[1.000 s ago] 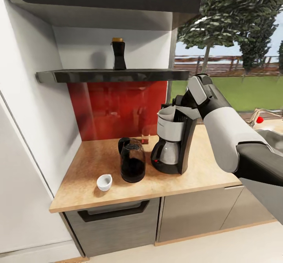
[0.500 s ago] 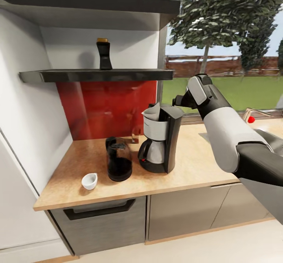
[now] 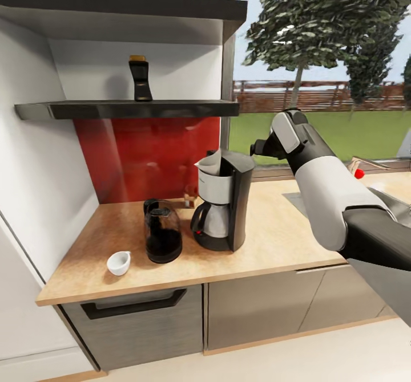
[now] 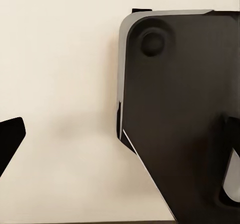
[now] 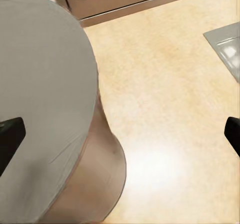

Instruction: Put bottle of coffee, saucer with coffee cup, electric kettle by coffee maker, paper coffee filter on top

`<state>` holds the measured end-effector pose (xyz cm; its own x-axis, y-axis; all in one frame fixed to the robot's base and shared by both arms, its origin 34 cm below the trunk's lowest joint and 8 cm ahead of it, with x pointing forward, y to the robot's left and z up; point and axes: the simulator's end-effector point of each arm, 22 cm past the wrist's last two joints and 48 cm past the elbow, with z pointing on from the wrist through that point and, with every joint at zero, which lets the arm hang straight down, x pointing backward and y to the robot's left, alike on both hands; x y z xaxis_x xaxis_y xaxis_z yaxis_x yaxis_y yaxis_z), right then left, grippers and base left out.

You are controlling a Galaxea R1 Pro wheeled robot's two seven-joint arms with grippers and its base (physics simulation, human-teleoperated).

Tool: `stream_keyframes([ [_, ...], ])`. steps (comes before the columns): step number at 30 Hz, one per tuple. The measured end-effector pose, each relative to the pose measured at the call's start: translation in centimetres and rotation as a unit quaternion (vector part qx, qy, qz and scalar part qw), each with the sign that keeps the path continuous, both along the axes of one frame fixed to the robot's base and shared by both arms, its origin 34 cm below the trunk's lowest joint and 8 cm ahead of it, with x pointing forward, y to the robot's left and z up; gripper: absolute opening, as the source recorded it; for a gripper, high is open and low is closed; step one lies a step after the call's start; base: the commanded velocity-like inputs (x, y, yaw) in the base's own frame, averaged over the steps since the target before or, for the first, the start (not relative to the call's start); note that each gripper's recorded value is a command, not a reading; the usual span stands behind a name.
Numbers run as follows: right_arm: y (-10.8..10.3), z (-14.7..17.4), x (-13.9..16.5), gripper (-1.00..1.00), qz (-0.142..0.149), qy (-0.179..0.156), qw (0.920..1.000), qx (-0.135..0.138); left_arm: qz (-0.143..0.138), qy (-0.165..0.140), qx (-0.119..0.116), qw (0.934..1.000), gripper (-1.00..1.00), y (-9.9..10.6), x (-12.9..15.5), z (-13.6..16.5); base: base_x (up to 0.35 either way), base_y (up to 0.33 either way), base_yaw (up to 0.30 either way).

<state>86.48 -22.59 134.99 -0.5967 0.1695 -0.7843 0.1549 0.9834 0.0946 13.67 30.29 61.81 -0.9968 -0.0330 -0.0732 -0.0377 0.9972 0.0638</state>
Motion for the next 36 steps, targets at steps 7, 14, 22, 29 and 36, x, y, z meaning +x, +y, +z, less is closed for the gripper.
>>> stream_keyframes([
  [7,0.0,-0.7,-0.1,1.00,0.000,0.006,1.0000,0.000,0.000,0.000,0.000,1.0000,1.00,0.0,0.0,0.0,0.000,-0.023,-0.096],
  [14,-0.4,-2.2,-0.2,1.00,-0.002,0.022,0.9998,0.000,0.000,0.000,0.000,1.0000,1.00,0.0,0.0,0.0,0.000,-0.001,-0.267],
  [22,-0.5,-9.0,-1.4,1.00,-0.001,0.106,0.9944,-0.006,0.000,-0.001,-0.001,1.0000,1.00,0.0,0.1,0.0,-0.001,-0.001,-0.284],
  [29,-0.5,-9.6,-1.5,1.00,-0.002,0.111,0.9938,-0.005,0.000,-0.001,-0.002,1.0000,1.00,-0.2,0.1,0.0,-0.150,-0.105,-0.285],
  [36,-1.6,-9.9,1.1,1.00,-0.054,0.022,0.9982,0.018,0.000,-0.002,-0.001,1.0000,1.00,0.0,0.1,0.0,-0.030,-0.021,-0.270],
])
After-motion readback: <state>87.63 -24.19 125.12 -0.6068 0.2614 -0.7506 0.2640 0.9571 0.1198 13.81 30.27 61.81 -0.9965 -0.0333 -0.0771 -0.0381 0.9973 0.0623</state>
